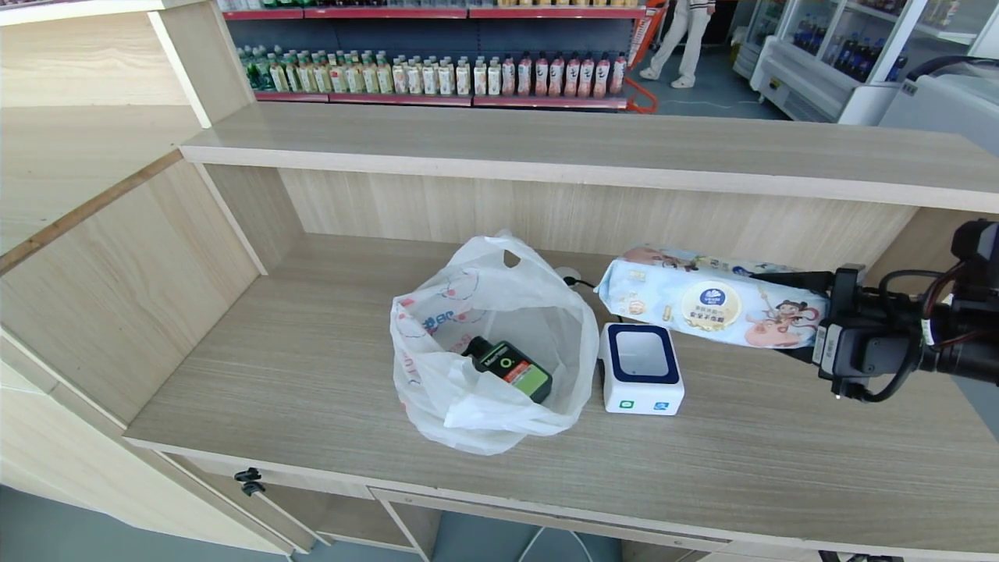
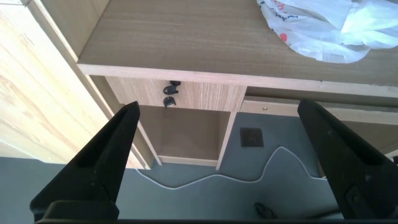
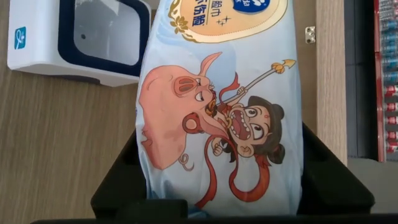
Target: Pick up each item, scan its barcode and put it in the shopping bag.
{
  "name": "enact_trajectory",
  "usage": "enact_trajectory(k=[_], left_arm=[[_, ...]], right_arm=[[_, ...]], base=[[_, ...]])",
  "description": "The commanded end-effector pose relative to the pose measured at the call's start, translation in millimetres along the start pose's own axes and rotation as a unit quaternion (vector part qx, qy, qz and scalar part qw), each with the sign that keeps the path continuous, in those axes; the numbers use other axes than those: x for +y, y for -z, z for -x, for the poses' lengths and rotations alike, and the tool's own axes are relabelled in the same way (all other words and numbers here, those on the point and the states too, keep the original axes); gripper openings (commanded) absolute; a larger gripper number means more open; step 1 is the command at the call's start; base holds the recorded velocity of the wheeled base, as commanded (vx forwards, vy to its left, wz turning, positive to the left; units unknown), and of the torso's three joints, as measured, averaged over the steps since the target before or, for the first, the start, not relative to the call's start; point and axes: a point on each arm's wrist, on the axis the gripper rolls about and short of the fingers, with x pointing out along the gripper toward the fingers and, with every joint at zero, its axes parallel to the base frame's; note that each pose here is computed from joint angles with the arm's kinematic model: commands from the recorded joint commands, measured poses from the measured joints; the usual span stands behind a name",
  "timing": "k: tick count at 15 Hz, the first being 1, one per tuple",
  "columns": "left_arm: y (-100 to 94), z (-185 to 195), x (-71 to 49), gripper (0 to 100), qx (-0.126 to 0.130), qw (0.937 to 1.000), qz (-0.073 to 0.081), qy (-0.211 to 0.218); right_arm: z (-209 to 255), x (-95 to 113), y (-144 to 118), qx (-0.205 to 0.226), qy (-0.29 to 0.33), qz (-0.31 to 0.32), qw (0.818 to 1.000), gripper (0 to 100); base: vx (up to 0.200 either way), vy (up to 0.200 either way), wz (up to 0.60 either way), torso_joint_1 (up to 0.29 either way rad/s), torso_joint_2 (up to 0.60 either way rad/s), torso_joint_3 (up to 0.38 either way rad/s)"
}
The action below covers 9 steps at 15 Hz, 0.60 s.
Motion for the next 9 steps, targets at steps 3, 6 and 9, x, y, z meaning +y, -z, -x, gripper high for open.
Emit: enact_trajectory(k=[3, 6, 9], left_arm=[[0.0, -0.1, 0.0, 100, 0.000, 1.0000, 0.000, 0.000], [0.0, -0.1, 0.0, 100, 0.000, 1.0000, 0.000, 0.000], [0.0, -0.1, 0.0, 100, 0.000, 1.0000, 0.000, 0.000]], right_arm=[[-13.3, 1.9, 6.1, -0.025, 0.022, 0.024, 0.999, 0], [-15.8, 1.8, 8.4, -0.024, 0.029, 0.037, 0.999, 0], [-18.5, 7.4, 12.0, -0.033, 0.028, 0.084, 0.996, 0]], base=[[0.000, 0.000, 0.00, 0.000, 0.00, 0.000], [0.000, 0.000, 0.00, 0.000, 0.00, 0.000], [0.000, 0.000, 0.00, 0.000, 0.00, 0.000]])
